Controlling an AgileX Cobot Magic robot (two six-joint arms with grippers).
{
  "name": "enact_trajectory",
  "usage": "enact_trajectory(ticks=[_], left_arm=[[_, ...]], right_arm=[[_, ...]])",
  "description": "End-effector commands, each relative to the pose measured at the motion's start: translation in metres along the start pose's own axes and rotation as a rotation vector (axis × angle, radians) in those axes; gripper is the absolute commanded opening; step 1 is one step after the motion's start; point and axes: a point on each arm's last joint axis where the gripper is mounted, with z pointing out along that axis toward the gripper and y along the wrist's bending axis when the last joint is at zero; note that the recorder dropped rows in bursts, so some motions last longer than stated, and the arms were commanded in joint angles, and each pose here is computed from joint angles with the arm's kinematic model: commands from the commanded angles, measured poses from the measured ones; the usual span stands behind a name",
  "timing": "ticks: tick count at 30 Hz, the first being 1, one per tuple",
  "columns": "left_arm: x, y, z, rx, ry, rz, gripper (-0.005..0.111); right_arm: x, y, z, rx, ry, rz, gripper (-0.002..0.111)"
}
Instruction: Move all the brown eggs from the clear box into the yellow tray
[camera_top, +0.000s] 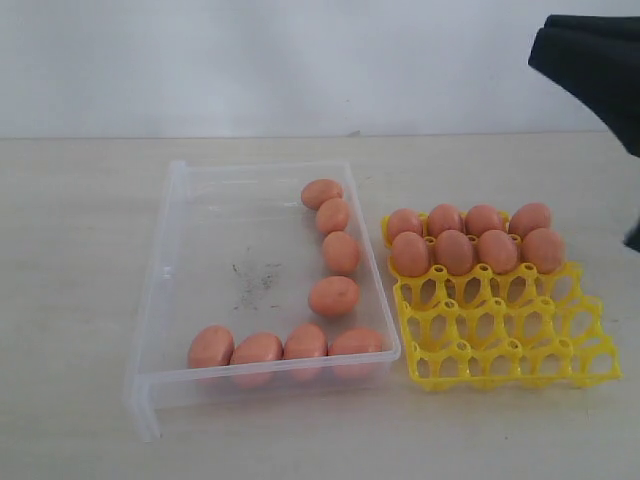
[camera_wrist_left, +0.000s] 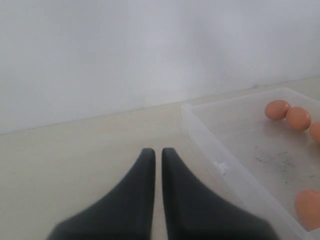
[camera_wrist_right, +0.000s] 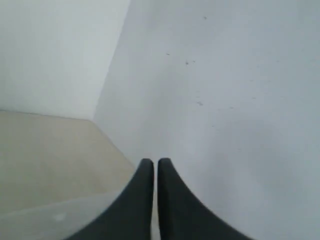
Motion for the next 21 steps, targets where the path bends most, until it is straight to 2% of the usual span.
enact_trajectory(ticks=[1, 4, 11, 14, 21], left_arm=[[0.001, -0.001, 0.000, 0.007, 0.000, -0.007, 0.004], [0.001, -0.001, 0.000, 0.007, 0.000, -0.007, 0.004], [0.001, -0.001, 0.000, 0.007, 0.000, -0.007, 0.004], [0.001, -0.001, 0.000, 0.007, 0.000, -0.007, 0.004], [0.001, -0.001, 0.000, 0.007, 0.000, -0.007, 0.004]], right_arm=[[-0.016, 0.026, -0.010, -0.123, 0.097, 0.152, 0.000], [-0.022, 0.033, -0.014, -0.146, 0.111, 0.252, 0.000], [-0.027, 0.032, -0.014, -0.122, 0.075, 0.293, 0.000], [-0.028, 0.032, -0.014, -0.115, 0.072, 0.378, 0.000], [-0.042, 0.022, -0.014, -0.025, -0.089, 0.424, 0.000]])
